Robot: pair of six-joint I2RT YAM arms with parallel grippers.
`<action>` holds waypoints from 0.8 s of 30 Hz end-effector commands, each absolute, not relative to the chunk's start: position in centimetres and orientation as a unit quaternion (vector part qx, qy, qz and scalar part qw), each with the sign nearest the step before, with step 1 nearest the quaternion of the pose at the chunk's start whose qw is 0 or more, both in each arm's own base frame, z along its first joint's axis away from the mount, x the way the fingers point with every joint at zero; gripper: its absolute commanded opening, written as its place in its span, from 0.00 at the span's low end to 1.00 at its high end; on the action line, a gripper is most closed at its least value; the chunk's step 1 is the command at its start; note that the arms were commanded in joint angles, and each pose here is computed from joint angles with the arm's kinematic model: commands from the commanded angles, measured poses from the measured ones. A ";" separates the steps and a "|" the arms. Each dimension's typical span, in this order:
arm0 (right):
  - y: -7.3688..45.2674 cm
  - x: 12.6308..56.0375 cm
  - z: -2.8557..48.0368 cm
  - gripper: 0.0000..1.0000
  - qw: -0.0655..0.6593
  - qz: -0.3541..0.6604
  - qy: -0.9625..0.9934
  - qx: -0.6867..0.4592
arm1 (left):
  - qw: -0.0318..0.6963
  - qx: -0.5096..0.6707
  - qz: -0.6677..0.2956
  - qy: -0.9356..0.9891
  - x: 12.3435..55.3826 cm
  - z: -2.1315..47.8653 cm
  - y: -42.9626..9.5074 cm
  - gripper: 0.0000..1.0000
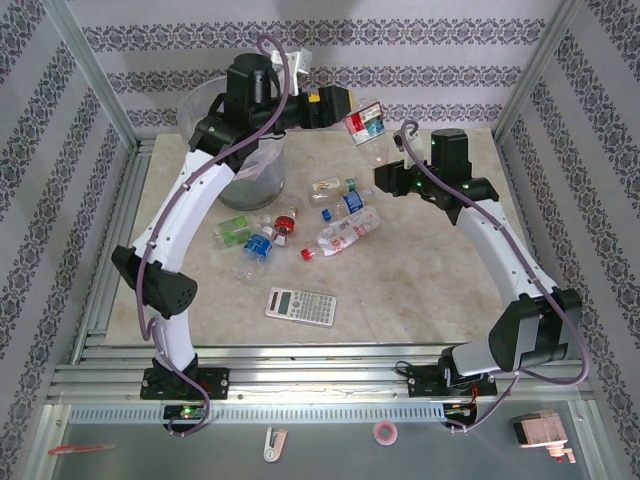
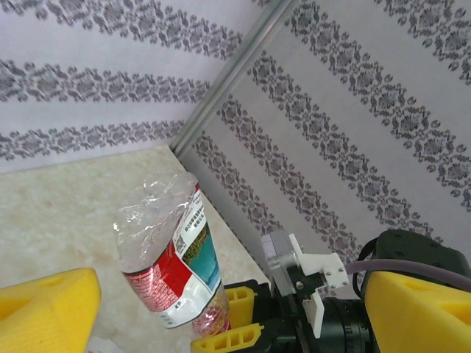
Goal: Throw the plastic bottles in the bin
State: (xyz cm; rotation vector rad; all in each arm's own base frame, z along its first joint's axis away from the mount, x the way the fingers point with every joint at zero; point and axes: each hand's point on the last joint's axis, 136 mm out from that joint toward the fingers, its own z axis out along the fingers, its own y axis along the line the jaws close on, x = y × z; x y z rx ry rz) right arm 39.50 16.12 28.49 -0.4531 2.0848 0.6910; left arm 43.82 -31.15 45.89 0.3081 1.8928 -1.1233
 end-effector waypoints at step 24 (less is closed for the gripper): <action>19.8 35.6 32.7 0.11 0.458 0.340 0.778 -0.262 | 0.377 0.110 -0.449 0.802 43.5 42.5 -32.7 0.63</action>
